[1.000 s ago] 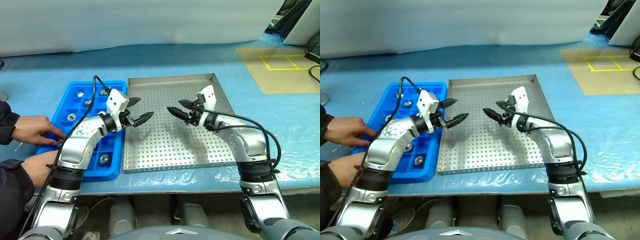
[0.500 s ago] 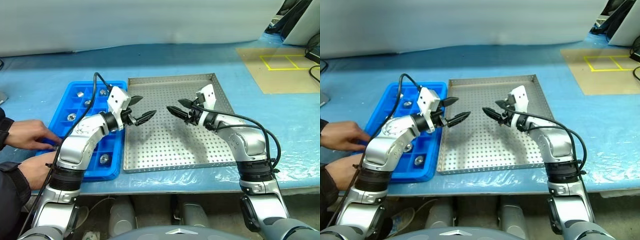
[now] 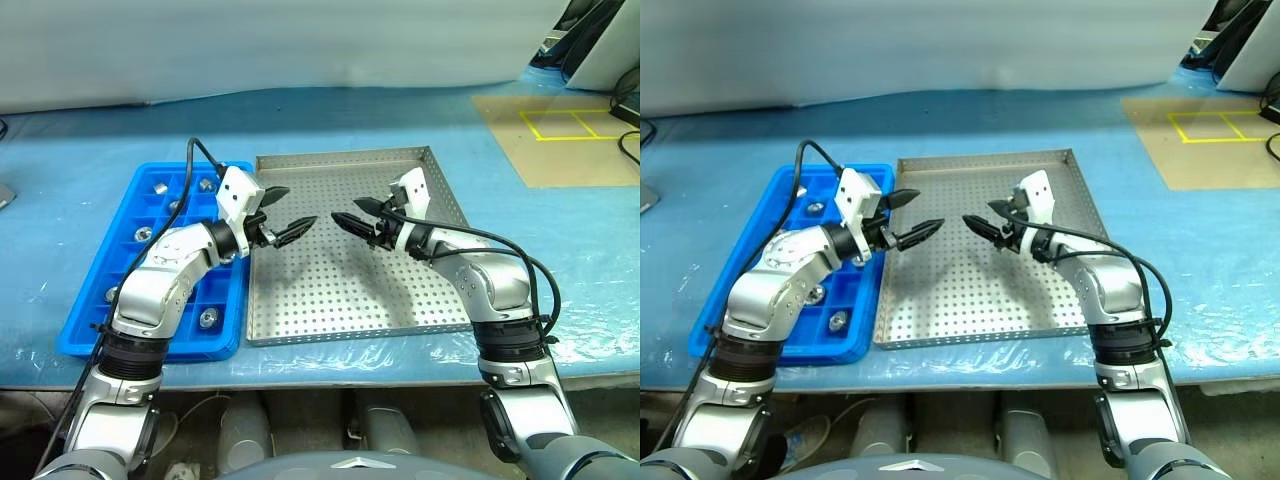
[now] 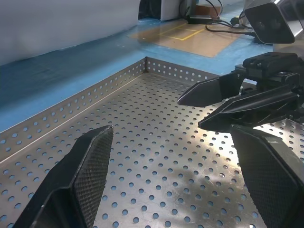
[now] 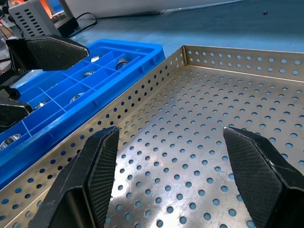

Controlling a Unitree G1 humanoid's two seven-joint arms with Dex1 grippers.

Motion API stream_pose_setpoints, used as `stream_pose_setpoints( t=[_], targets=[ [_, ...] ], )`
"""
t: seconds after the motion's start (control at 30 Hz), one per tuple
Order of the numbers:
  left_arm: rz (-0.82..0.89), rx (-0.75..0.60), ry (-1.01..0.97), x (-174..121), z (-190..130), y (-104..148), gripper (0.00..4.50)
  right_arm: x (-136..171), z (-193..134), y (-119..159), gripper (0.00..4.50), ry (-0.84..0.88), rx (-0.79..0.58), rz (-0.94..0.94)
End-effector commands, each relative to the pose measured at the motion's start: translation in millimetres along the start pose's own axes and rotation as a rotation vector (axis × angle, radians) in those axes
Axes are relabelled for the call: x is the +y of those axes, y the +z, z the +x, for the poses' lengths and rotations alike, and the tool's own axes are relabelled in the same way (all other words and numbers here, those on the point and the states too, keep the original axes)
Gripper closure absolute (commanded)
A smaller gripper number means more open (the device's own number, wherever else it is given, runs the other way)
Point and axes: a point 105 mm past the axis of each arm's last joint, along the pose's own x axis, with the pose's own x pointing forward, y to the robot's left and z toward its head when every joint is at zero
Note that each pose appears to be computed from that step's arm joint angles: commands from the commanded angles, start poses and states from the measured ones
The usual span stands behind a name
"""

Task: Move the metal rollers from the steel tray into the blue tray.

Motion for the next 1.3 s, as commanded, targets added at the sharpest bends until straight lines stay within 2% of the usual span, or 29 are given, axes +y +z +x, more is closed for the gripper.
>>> stream_pose_setpoints(
  t=[0.03, 0.37, 0.8, 0.93, 1.3],
  targets=[
    [0.018, -0.050, -0.021, -7, 4, 6, 0.35, 3, -1, 13, 0.87, 0.017, -0.033, -0.031],
    [-0.007, -0.030, 0.000, 0, -4, -24, 0.35, 2, -4, 12, 0.87, 0.018, -0.025, -0.034],
    [0.015, -0.011, 0.047, 15, -16, -43, 0.35, 8, 7, 12, 0.87, 0.056, -0.025, -0.028],
    [0.020, -0.012, 0.052, 15, -18, -42, 0.35, 9, 9, 12, 0.87, 0.062, -0.025, -0.029],
    [0.043, -0.038, 0.050, 11, -8, -14, 0.35, 8, 9, 15, 0.87, 0.061, -0.028, -0.042]
  ],
)
